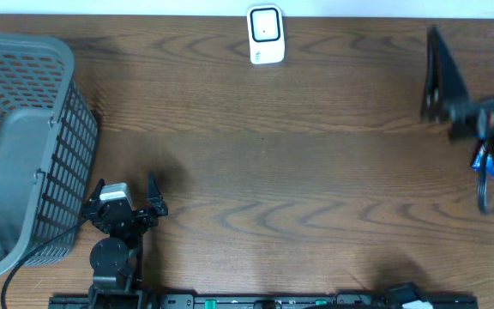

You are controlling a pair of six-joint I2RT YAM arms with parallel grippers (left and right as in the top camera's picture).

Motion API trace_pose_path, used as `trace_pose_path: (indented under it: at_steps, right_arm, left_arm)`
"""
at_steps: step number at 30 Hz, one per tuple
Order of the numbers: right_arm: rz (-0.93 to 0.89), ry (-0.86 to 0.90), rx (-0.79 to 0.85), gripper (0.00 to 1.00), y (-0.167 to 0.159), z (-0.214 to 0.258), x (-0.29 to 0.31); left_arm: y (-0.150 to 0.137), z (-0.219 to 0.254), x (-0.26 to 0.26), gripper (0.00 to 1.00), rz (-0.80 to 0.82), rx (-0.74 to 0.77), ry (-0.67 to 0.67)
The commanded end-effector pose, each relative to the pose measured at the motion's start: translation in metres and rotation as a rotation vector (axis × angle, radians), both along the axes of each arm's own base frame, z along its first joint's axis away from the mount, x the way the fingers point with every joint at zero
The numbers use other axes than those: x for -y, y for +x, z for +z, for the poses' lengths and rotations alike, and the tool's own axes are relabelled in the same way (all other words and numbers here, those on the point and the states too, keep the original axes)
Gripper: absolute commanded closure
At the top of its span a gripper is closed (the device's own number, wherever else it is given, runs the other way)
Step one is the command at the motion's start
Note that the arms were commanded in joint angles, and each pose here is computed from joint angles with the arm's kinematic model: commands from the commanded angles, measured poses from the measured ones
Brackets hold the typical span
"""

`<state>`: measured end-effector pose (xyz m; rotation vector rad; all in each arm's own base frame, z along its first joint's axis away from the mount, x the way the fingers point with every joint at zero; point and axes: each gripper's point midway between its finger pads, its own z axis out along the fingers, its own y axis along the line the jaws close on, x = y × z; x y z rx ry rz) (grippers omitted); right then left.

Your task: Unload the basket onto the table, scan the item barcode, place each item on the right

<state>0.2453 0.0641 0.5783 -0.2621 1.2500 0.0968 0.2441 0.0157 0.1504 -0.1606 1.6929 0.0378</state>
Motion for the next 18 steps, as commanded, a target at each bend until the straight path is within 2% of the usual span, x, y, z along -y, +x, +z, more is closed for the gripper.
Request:
trace_pose_path:
  at_steps: [1, 7, 18]
  right_arm:
    - [-0.018, -0.018, 0.002, 0.01, -0.014, -0.04, 0.008]
    - [-0.046, 0.002, 0.061, 0.01, -0.039, -0.104, 0.02]
    - [-0.082, 0.017, 0.032, 0.01, -0.038, -0.214, 0.029]
  left_arm:
    - [0.0, -0.019, -0.003, 0.02, 0.016, -0.048, 0.004]
    - [0.0, -0.019, -0.003, 0.02, 0.017, -0.048, 0.004]
    - [0.0, -0.019, -0.003, 0.02, 0.017, -0.048, 0.004]
